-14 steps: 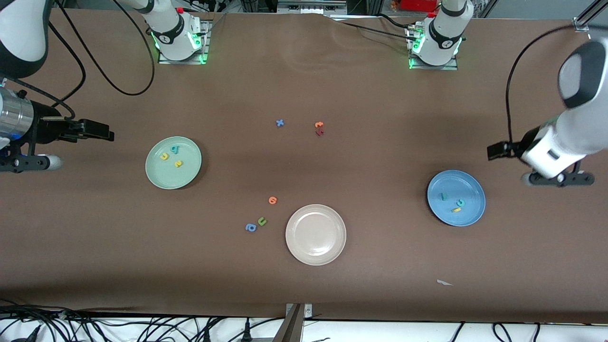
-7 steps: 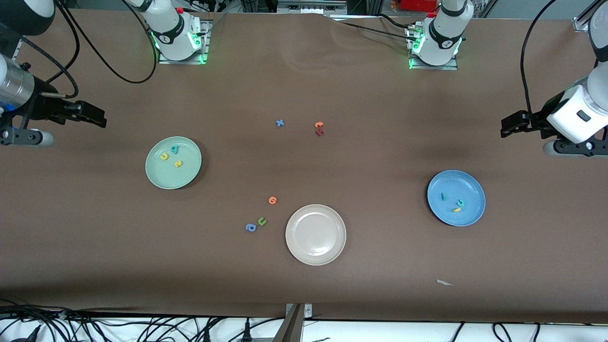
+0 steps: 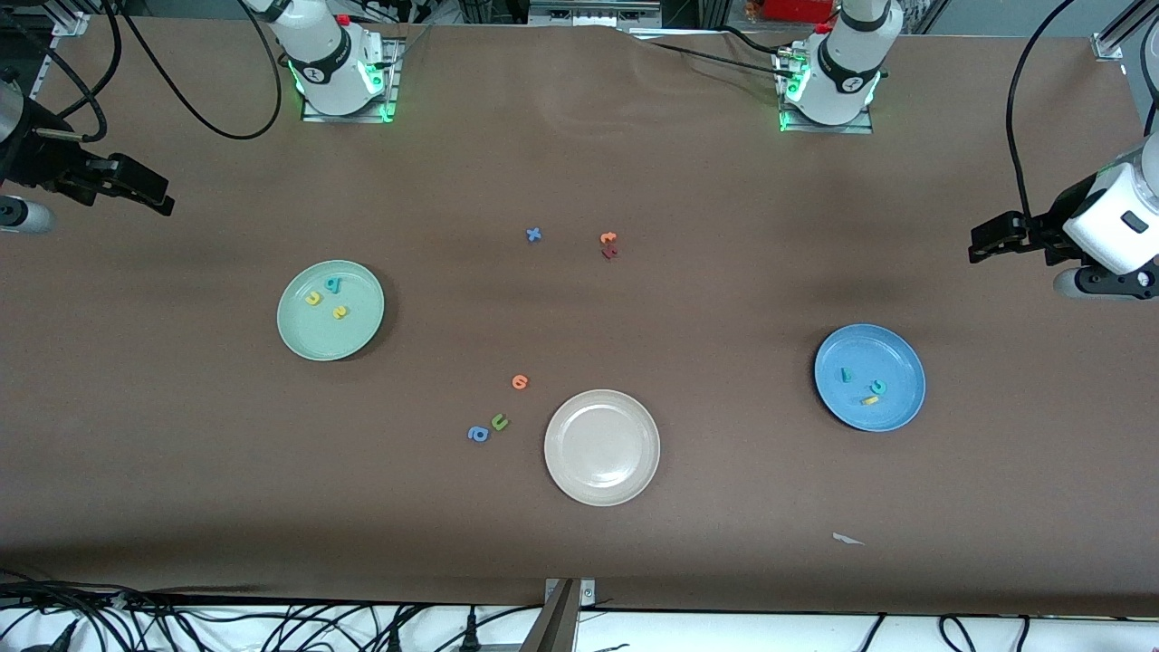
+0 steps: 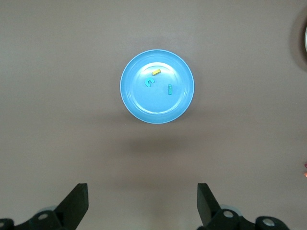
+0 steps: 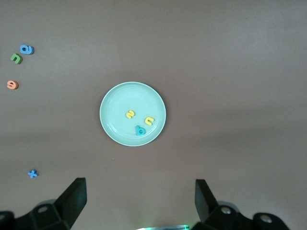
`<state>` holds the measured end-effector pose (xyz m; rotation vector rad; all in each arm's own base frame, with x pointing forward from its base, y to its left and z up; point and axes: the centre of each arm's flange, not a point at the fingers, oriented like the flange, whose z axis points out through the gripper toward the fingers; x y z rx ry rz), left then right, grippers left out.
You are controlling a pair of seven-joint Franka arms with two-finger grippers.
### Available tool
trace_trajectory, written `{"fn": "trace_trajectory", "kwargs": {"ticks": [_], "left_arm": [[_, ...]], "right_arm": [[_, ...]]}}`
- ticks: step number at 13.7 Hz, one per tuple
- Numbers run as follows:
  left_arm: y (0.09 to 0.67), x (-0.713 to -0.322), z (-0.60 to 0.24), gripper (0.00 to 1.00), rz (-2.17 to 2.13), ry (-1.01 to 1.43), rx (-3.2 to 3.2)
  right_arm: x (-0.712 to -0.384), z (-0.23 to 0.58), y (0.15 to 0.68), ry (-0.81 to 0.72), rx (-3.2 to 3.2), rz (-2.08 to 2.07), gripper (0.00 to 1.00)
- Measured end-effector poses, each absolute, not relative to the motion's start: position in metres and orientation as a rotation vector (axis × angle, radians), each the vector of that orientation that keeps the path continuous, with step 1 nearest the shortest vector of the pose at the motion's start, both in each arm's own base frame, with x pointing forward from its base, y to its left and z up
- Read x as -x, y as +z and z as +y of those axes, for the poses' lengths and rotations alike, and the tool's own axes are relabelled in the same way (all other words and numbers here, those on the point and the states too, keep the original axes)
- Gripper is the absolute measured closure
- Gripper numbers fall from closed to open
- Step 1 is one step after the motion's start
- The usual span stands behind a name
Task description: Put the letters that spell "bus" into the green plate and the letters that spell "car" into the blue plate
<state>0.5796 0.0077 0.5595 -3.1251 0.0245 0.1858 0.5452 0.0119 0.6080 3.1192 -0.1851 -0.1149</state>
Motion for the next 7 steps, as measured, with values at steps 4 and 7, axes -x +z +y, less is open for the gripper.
{"fn": "trace_trajectory", "kwargs": {"ticks": [4,7], "left_arm": [[0.564,-0.578,-0.003,0.00,0.057,0.174,3.126],[0.565,-0.578,-0.007,0.00,0.066,0.165,3.127]], "right_arm": [[-0.547,0.009,0.605,-0.126,-3.125,-0.195,0.00],[-0.547,0.009,0.603,-0.130,-3.126,-0.183,0.00]]}}
